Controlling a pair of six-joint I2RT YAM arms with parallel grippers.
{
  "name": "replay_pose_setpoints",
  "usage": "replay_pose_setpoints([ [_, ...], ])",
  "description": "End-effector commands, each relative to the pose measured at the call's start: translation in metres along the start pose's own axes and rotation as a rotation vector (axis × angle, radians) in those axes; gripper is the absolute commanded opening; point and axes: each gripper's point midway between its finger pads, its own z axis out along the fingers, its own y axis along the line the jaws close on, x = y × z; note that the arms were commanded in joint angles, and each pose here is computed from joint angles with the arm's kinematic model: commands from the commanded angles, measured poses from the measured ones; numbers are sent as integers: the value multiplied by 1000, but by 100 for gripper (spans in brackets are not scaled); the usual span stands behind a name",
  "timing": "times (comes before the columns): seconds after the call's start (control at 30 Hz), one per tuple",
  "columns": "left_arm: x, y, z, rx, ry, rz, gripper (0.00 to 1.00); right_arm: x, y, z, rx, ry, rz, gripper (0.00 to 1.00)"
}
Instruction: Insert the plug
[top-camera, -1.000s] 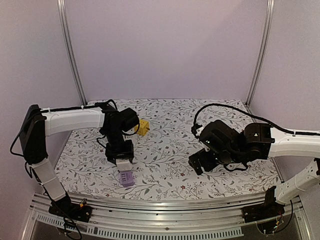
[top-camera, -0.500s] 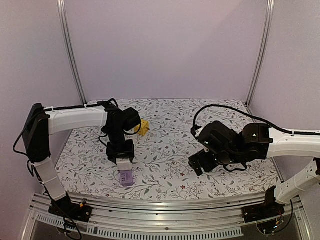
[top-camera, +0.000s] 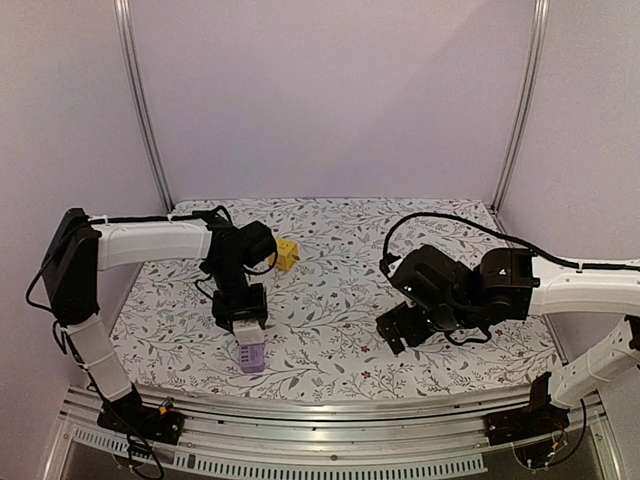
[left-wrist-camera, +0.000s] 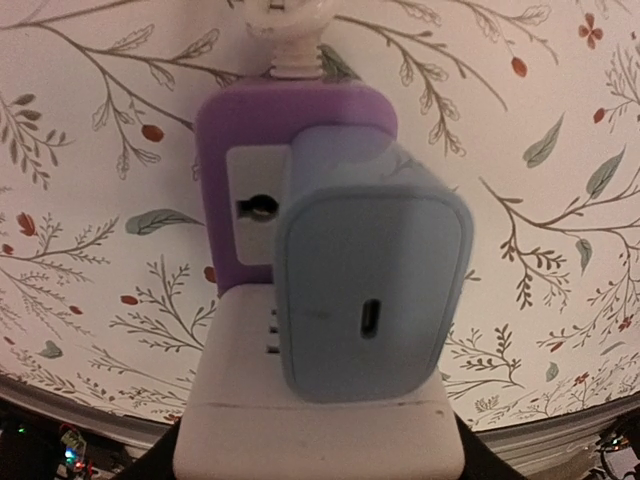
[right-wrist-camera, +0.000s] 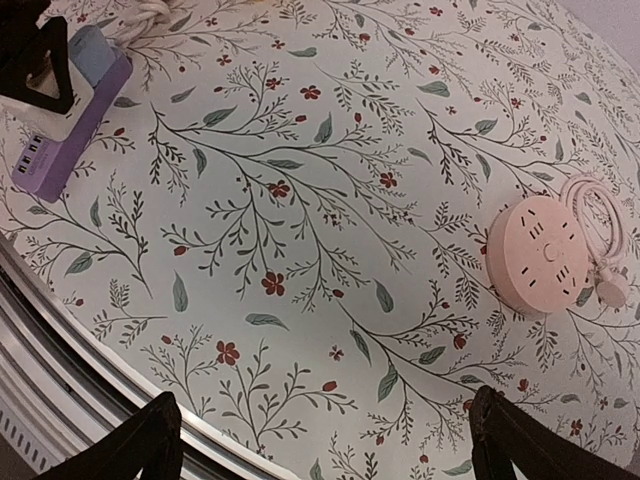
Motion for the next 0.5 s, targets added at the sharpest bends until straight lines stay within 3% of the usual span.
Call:
replay_pose_setpoints([
  [0.0,16,24,44,-123,98,-53,0,-5,3,0,1,-4,-3,99],
  [0.47,6,42,43,-242,76,157,0,-7,8,6,8,12,-28,99],
])
